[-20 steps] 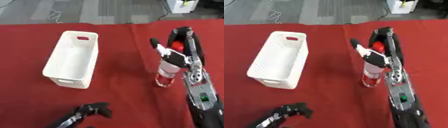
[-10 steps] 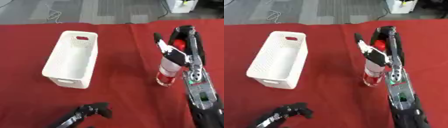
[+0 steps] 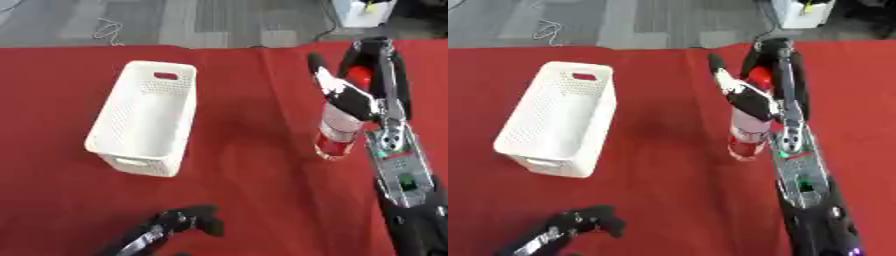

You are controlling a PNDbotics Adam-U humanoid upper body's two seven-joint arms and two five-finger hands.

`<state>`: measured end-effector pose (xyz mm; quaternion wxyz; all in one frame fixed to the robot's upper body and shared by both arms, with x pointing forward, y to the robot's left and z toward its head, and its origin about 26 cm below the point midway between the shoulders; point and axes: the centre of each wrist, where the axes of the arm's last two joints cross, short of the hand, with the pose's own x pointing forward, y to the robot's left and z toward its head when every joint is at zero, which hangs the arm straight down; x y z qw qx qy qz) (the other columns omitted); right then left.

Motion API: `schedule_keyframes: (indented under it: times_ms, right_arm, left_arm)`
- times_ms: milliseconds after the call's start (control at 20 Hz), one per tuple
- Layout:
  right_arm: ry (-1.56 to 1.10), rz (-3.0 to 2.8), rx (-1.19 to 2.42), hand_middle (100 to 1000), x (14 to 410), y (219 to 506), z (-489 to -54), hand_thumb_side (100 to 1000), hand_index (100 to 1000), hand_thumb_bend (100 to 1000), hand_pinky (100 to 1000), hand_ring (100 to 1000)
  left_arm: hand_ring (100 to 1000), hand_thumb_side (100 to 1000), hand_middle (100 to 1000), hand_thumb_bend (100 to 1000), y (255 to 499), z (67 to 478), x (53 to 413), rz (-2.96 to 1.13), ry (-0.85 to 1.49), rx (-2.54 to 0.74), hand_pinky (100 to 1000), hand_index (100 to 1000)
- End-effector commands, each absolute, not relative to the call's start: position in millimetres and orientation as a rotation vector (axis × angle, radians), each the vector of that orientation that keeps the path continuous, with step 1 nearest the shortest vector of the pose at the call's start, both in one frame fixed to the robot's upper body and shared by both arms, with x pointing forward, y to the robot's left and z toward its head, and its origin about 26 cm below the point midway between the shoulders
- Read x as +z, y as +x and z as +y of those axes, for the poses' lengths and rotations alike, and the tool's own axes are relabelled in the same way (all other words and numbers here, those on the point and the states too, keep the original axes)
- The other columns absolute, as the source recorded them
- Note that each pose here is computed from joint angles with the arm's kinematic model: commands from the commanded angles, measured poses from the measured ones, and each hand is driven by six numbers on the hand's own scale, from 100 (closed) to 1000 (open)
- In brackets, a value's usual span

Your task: Pick up objects on the table and place them in the box.

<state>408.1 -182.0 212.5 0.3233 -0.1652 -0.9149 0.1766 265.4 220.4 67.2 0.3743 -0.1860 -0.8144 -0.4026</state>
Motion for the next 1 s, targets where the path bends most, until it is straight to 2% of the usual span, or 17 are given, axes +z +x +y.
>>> schedule_keyframes:
  times_ms: [50, 1000]
  right_arm:
    - [-0.488, -2.461, 0.48, 100, 238, 412, -182, 100, 120, 435, 100, 100]
    - [-0.638, -2.475, 0.736, 100, 288, 457, -144, 100, 111, 521, 100, 100]
  left_arm:
    - [834, 795, 695, 100, 265, 222, 71, -2.167, -0.514, -1.296, 760, 979]
    - [832, 795, 693, 100, 266, 226, 67, -2.108, -0.547, -1.285, 759, 980]
